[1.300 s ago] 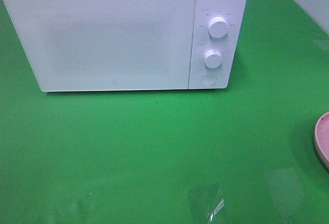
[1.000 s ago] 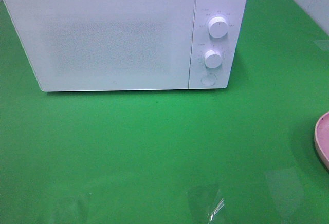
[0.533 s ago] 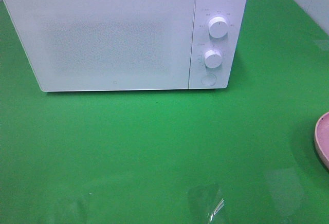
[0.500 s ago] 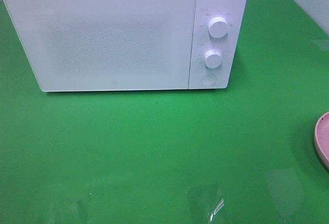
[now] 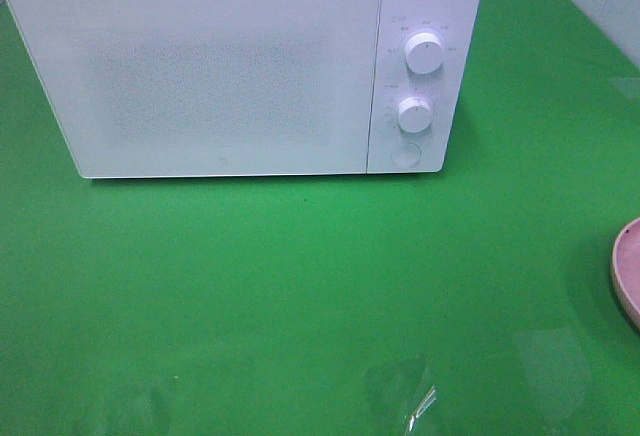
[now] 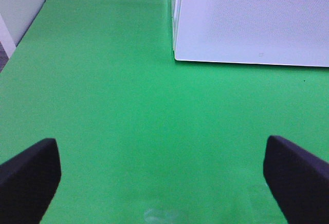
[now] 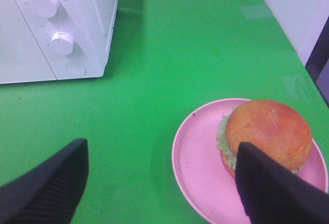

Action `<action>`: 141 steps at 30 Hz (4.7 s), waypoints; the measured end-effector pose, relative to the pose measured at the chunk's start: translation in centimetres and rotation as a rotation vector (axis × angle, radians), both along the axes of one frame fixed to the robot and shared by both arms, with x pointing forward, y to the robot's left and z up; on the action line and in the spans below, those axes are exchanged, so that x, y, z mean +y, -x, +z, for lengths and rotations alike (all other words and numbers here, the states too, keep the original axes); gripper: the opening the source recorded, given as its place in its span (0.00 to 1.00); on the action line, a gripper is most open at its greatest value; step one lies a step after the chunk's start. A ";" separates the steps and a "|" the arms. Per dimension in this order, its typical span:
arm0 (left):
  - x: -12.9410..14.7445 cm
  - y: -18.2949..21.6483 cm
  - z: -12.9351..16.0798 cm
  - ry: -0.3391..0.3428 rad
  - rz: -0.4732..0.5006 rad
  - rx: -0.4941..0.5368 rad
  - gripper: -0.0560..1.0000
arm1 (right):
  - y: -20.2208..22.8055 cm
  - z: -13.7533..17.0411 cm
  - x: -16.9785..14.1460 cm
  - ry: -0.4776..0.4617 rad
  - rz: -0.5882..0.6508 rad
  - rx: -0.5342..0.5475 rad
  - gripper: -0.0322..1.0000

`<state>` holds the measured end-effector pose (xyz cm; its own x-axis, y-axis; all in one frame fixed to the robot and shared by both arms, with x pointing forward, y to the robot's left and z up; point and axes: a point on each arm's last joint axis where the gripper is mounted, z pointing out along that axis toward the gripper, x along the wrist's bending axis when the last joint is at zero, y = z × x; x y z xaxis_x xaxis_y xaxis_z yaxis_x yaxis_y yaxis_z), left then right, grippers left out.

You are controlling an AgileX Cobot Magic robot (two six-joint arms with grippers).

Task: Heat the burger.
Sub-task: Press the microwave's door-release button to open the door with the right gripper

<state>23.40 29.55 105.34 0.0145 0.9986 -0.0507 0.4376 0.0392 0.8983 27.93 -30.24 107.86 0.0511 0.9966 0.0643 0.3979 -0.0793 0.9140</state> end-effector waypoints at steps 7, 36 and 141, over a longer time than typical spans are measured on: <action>0.0 0.0 0.0 0.000 0.000 0.000 0.99 | -2.6 -1.3 0.2 0.004 0.014 -0.013 0.76; 0.0 0.0 0.0 0.000 0.000 0.000 0.99 | -12.8 -5.0 1.3 -0.062 0.070 -0.212 0.76; 0.0 0.0 0.0 0.000 0.000 0.000 0.99 | -21.7 -17.5 15.5 -1.373 -0.356 0.063 0.03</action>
<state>23.40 29.55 105.34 0.0145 0.9986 -0.0507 0.4376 0.0392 0.8983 49.64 -14.78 90.31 0.3212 0.0784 0.9438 0.2056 -0.9786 0.0113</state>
